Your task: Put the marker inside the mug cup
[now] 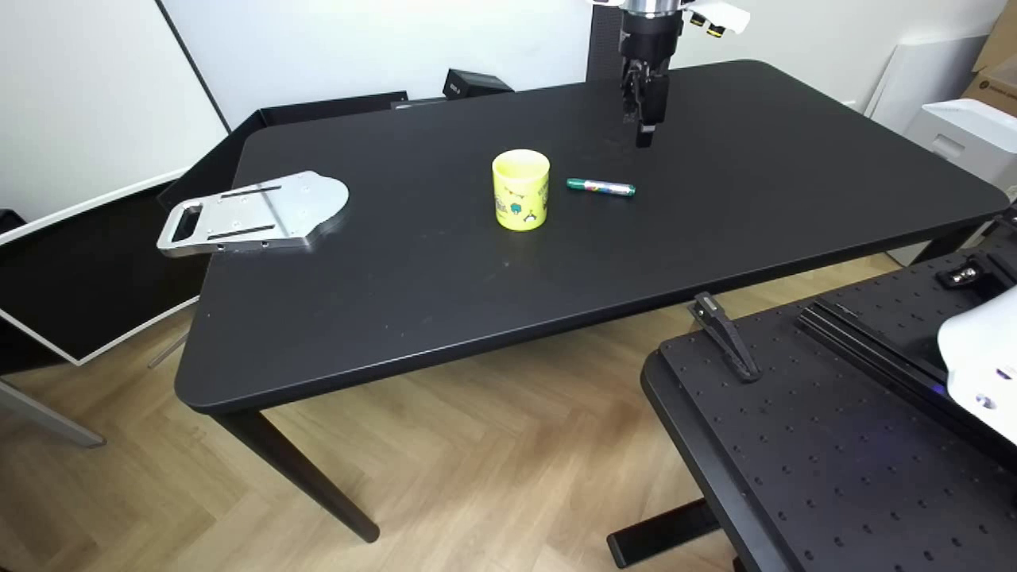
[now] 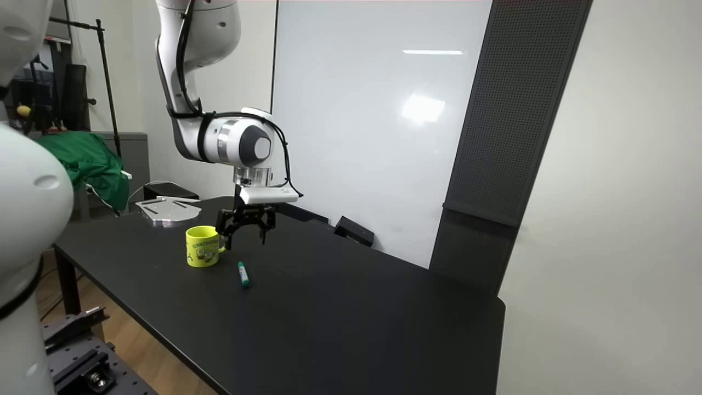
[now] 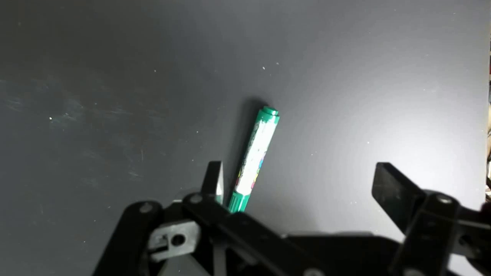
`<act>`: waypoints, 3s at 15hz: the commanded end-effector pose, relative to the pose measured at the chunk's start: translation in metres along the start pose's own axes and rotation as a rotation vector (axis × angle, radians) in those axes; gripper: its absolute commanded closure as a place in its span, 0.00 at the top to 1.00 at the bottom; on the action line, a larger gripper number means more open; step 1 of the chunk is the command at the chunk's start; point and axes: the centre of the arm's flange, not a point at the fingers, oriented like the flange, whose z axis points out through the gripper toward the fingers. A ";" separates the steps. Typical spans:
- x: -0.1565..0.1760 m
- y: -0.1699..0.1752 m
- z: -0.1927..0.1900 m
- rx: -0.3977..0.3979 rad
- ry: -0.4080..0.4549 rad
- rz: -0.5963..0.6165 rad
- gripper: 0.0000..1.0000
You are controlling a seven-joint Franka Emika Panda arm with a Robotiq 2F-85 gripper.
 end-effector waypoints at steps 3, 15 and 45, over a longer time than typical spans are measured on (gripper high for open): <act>0.001 0.002 0.000 -0.001 0.001 0.001 1.00; 0.006 0.014 0.041 -0.041 -0.052 0.248 1.00; -0.013 0.037 0.066 -0.026 -0.158 0.236 0.06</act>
